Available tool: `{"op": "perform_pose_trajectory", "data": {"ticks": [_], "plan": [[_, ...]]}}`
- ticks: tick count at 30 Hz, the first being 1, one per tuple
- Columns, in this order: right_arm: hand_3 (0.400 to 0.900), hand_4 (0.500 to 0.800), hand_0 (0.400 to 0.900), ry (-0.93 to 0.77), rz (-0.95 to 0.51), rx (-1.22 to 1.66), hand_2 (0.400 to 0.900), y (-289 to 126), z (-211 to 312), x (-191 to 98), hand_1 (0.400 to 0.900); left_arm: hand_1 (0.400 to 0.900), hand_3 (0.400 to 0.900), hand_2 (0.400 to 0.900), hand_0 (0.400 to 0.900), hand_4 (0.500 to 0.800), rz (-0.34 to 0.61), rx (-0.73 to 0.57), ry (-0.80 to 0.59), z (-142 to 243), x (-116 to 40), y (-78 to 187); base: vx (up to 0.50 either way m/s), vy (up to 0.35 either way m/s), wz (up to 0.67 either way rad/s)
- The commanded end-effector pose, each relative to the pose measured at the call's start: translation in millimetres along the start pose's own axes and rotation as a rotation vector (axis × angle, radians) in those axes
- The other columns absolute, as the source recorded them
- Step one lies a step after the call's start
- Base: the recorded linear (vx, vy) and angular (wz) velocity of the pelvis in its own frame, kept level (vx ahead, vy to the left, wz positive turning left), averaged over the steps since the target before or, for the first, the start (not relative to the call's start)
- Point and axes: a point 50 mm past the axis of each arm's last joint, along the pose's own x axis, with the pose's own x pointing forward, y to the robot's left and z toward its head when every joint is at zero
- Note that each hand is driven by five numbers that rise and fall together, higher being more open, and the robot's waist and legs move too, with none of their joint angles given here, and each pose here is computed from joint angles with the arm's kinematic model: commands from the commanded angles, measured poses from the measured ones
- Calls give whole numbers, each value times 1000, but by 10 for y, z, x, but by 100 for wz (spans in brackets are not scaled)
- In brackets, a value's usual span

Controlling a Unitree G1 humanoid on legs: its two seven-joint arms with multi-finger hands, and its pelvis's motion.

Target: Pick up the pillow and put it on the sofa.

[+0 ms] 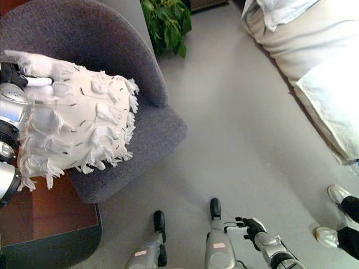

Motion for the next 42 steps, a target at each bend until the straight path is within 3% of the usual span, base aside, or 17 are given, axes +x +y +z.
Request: {"op": "perform_pose_trajectory", "data": {"ticks": [1,7,13,18,23,26,28,31,33,38,42], "plan": [[900,800,900,4,-38,-65,900,-188,9,-29,900,900,900,900,900,800,227,-164,-108,512,7,677,-19,39,-5],[900,800,900,0,-40,-83,900,-212,42,-27,900,900,900,900,900,800,357,-144,-155,643,-30,854,-5,5,0],[900,800,900,-2,-45,-84,900,-259,58,-33,900,900,900,900,900,800,710,-44,-272,952,-206,1211,-3,2,2],[900,800,900,8,-46,-98,900,-294,43,-42,900,900,900,900,900,800,969,113,-339,1162,-378,1418,19,10,-2],[900,800,900,21,-45,-105,900,-322,10,-52,900,900,900,900,900,800,1118,161,-423,1313,-513,1528,13,5,-1],[900,800,900,30,-43,-103,900,-327,-7,-55,900,900,900,900,900,800,1041,97,-524,1419,-539,1470,6,-5,1],[900,800,900,37,-39,-97,900,-298,-21,-49,900,900,900,900,900,800,914,-8,-558,1449,-515,1348,14,-21,5],[900,800,900,39,-33,-89,900,-254,-34,-42,900,900,900,900,900,800,665,-239,-514,1346,-401,1123,1,-8,1],[900,800,900,37,-19,-76,900,-185,-12,-23,900,900,900,900,900,800,433,-402,-528,1267,-331,867,-19,-42,3],[900,800,900,62,3,-52,900,-79,-104,-19,900,900,900,900,900,800,56,-599,-477,1034,-317,226,22,-45,1],[900,800,900,81,7,2,900,0,-195,-21,900,900,900,900,900,800,-195,-703,-395,770,-405,-293,68,-62,1]]}}
